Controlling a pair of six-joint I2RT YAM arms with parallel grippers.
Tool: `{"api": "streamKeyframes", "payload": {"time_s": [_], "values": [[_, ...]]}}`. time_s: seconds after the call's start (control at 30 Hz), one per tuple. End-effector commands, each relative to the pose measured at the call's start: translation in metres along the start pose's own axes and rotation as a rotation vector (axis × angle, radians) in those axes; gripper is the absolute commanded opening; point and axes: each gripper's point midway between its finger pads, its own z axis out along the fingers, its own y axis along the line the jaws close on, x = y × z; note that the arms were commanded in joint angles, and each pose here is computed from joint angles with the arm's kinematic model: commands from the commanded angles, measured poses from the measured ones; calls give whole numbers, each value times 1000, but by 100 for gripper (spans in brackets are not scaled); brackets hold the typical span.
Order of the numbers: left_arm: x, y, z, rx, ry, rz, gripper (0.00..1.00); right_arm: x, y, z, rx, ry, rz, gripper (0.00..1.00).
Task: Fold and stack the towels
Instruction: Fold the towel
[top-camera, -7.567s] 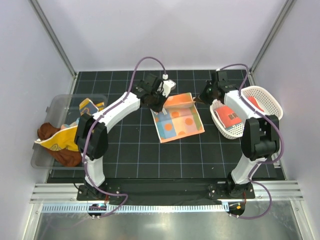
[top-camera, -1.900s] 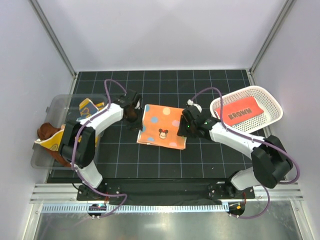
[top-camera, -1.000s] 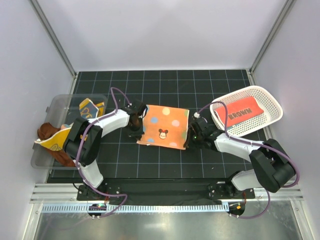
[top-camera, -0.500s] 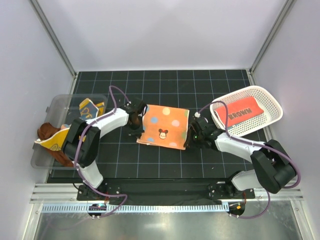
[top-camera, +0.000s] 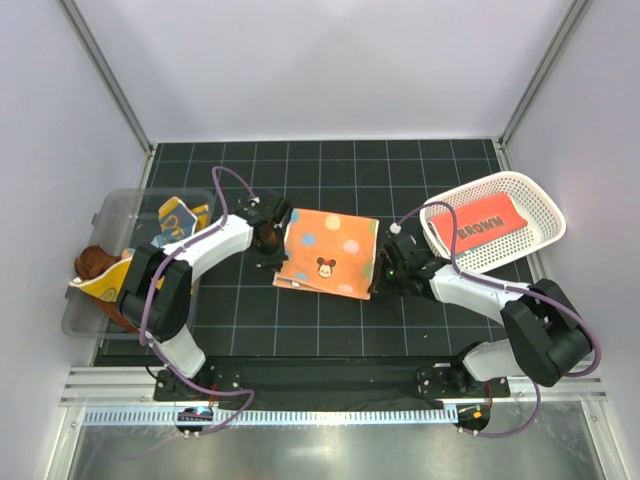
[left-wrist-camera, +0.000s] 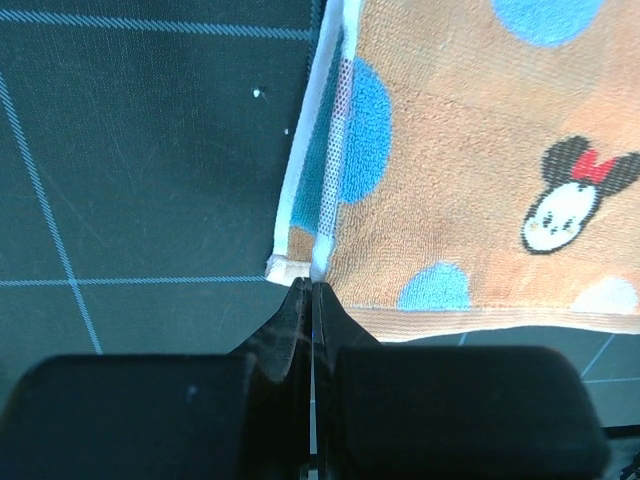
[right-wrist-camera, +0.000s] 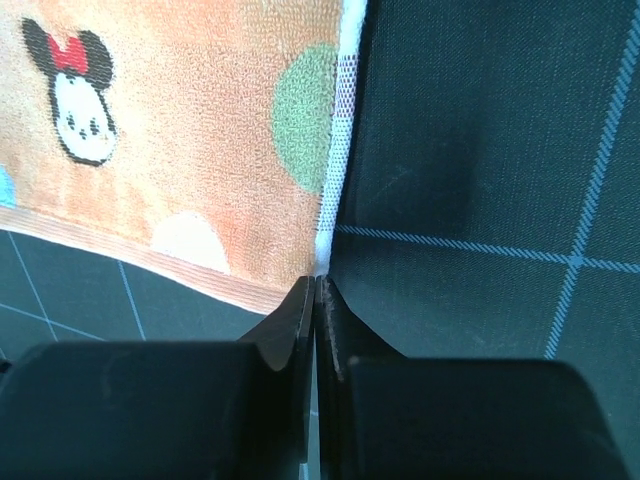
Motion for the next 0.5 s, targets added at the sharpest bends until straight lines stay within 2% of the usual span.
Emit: {"api": "streamKeyframes", "payload": {"time_s": [0.0,0.13,0.47], "values": [[2,-1,1,-10,27,10,0,-8,10,1,-35,-23,16,4],[5,1,3,-20,12,5,0,-9,11,0,-38,-21,17,1],[-29,10,-29,-116,-103,21,0,-39,44,-26,-106,-72,25,1]]}}
